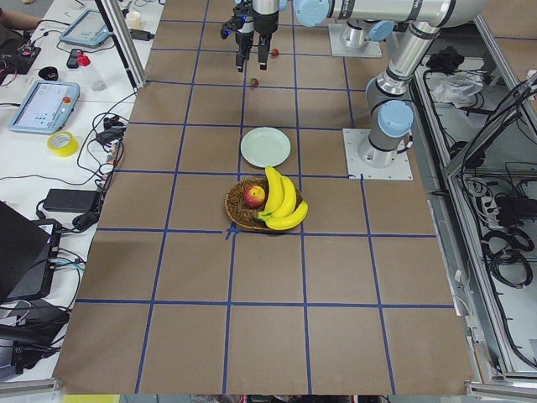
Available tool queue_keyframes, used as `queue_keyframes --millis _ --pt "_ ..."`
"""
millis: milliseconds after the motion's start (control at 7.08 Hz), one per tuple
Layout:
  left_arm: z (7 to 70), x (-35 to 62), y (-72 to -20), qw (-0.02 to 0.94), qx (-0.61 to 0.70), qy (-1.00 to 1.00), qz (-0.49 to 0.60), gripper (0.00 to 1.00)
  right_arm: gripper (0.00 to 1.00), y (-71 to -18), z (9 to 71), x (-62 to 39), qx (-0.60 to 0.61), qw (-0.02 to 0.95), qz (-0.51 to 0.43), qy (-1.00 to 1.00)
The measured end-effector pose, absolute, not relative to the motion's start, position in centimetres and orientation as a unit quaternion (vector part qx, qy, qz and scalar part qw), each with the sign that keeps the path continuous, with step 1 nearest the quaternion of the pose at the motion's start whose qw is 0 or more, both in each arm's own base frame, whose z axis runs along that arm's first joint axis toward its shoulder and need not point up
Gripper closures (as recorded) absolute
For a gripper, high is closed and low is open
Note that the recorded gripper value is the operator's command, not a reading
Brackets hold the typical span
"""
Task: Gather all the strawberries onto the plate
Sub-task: 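Reach the right gripper down and grasp the strawberry nearest the plate, then carry the strawberry toward the plate and release it on the table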
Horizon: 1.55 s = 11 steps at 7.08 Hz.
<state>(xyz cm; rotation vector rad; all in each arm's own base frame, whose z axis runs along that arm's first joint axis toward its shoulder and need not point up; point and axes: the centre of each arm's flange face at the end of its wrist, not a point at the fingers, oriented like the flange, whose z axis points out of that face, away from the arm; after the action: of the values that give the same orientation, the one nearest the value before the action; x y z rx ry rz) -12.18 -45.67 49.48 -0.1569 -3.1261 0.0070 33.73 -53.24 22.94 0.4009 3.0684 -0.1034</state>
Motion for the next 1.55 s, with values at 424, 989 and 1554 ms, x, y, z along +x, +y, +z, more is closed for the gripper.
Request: queue_keyframes --millis 424,989,1554 --pt "48.9 -12.2 -45.5 0.006 -0.05 -0.999 -0.004 0.0 0.53 -51.5 17.2 34.4 0.125 0.043 0.015 0.991" --pt "48.1 -12.3 -45.2 0.007 -0.051 -0.998 -0.02 0.0 1.0 -51.5 17.5 34.5 0.121 0.048 0.017 0.991" --pt "47.9 -12.3 -45.2 0.008 -0.051 -0.998 -0.023 0.0 1.0 -49.8 20.4 38.7 0.135 0.08 0.004 0.988"
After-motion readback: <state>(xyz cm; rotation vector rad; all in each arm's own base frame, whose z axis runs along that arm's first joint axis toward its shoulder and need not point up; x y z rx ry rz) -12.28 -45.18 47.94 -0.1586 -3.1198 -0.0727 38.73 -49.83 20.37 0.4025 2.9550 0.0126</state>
